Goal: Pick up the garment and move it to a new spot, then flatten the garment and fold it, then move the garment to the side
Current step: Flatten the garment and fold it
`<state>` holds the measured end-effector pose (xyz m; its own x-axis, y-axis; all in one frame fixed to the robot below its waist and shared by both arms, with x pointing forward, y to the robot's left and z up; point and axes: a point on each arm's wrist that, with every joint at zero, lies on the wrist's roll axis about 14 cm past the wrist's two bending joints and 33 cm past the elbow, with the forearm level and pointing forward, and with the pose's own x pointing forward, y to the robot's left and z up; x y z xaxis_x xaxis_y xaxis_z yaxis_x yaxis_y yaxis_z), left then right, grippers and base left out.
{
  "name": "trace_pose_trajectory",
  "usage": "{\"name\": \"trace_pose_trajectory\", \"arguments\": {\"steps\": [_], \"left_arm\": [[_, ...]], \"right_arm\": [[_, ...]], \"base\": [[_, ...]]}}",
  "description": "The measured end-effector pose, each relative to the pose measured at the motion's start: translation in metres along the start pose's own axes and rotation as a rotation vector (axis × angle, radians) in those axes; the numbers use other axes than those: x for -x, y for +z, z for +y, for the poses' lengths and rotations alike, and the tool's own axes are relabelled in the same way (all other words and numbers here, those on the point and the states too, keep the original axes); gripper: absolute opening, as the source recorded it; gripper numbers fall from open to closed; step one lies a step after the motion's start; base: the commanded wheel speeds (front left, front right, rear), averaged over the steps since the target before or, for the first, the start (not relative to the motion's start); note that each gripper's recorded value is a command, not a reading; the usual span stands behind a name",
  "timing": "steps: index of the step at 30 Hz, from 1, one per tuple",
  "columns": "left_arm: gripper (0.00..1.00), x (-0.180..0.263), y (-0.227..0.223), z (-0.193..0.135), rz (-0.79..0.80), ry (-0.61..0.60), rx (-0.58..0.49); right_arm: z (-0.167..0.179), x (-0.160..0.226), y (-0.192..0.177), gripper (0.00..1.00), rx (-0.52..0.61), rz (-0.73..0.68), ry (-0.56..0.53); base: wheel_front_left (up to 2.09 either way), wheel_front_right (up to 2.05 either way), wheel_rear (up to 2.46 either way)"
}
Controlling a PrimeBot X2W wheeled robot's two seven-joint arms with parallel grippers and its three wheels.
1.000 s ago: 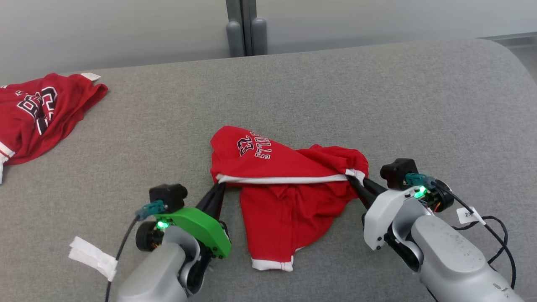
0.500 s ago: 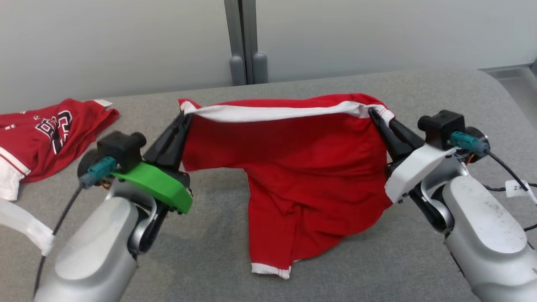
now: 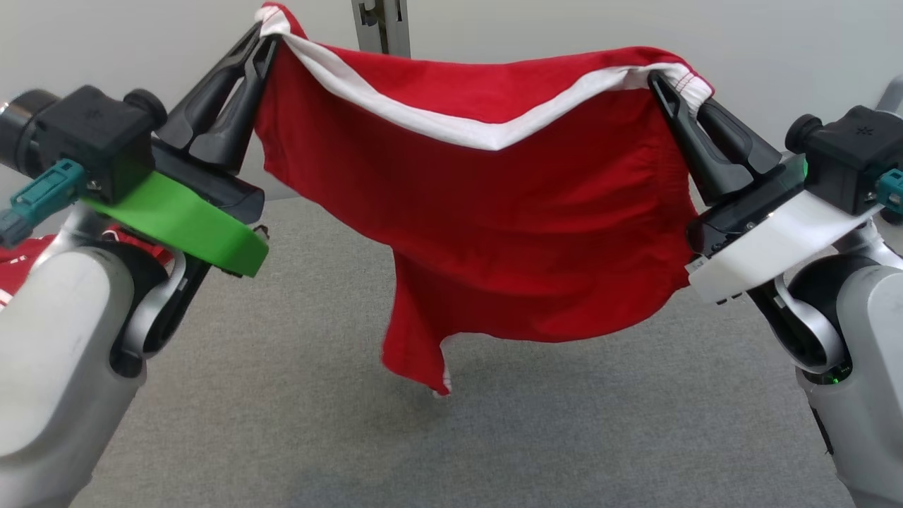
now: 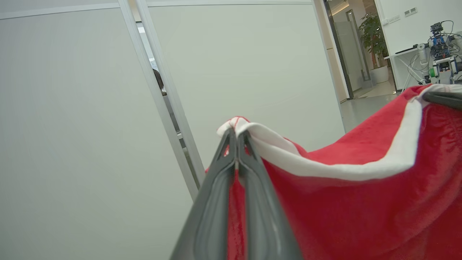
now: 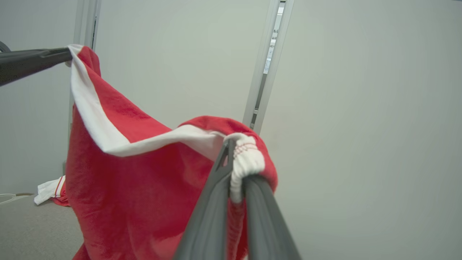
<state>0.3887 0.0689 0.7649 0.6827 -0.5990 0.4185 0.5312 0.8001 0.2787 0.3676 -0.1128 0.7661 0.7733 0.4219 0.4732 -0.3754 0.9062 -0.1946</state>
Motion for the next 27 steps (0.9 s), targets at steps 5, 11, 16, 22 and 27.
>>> {"name": "trace_pose_trajectory", "arguments": {"steps": [5, 11, 16, 22, 27], "left_arm": [[0.00, -0.011, 0.019, 0.003, -0.021, -0.016, -0.051], [0.00, -0.021, -0.007, 0.022, 0.042, 0.016, -0.025], [0.00, -0.038, -0.039, 0.053, 0.102, 0.064, -0.005], [0.00, -0.069, -0.080, 0.103, 0.158, 0.141, -0.020], [0.00, -0.106, -0.083, 0.134, 0.074, 0.196, -0.050]], "right_arm": [[0.001, 0.001, 0.021, 0.00, 0.021, -0.026, 0.005], [0.002, -0.014, -0.006, 0.00, -0.104, 0.050, 0.006], [-0.004, -0.047, -0.039, 0.00, -0.131, 0.141, 0.028], [-0.027, -0.110, -0.065, 0.00, -0.071, 0.144, 0.017], [-0.051, -0.159, -0.072, 0.00, -0.025, 0.052, -0.032]], "base": [[0.00, 0.00, 0.00], [0.00, 0.00, 0.00], [0.00, 0.00, 0.00], [0.00, 0.00, 0.00], [0.00, 0.00, 0.00]]}}
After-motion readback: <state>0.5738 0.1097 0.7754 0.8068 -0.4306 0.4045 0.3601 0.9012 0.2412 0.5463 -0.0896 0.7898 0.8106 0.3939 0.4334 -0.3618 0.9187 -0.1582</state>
